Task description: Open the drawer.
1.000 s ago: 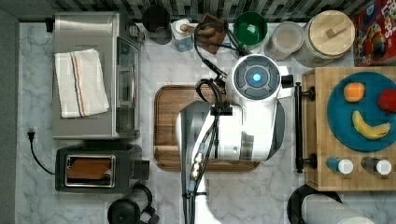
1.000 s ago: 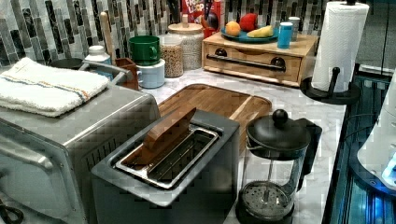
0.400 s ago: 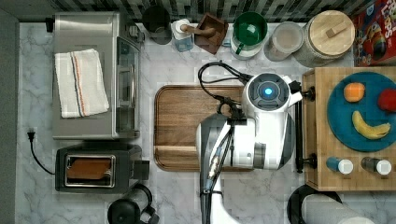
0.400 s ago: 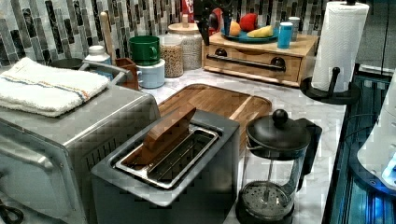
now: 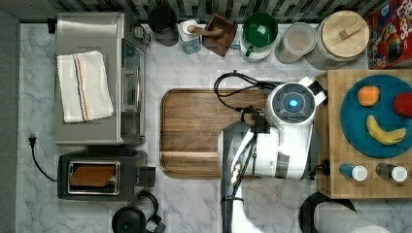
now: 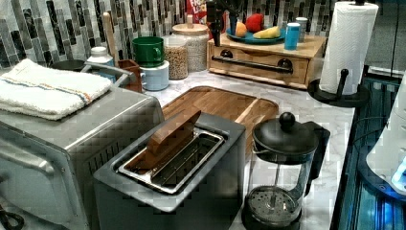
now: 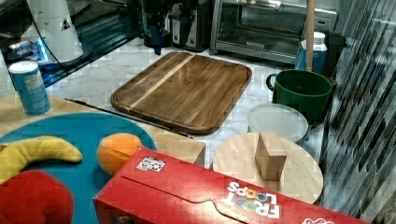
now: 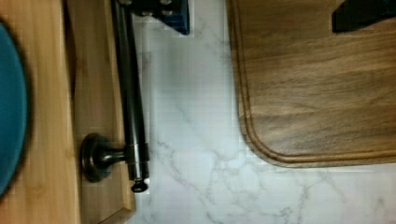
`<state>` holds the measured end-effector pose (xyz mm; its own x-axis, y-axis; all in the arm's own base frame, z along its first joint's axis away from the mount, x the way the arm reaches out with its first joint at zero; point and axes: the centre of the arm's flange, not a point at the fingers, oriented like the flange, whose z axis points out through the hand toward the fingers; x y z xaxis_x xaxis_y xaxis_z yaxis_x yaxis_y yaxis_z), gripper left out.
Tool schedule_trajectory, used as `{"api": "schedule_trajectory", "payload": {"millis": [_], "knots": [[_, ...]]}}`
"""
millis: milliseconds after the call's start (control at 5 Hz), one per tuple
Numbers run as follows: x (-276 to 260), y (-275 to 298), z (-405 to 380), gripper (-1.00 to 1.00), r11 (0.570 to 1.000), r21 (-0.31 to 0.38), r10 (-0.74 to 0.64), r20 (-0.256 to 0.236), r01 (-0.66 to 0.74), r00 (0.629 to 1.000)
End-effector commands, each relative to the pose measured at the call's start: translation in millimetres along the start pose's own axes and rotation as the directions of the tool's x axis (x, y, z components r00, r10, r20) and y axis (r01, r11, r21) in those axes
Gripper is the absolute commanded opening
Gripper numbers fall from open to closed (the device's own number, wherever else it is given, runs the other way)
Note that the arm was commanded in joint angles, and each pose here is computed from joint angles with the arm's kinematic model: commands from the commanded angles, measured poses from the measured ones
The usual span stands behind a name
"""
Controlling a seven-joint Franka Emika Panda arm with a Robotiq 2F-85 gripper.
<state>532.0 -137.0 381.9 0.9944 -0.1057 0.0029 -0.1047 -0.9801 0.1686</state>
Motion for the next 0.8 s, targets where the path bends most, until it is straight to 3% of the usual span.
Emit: {"api": "schedule_trajectory", "payload": {"millis": [200,800], "knots": [[0.6,54.6,34.0,1.0,0.985,-0.02,-0.169,-0.058,0.168,0.984],[-2.5,58.6,67.5,1.0,0.985,-0.028,-0.173,-0.063,0.172,0.983]]}}
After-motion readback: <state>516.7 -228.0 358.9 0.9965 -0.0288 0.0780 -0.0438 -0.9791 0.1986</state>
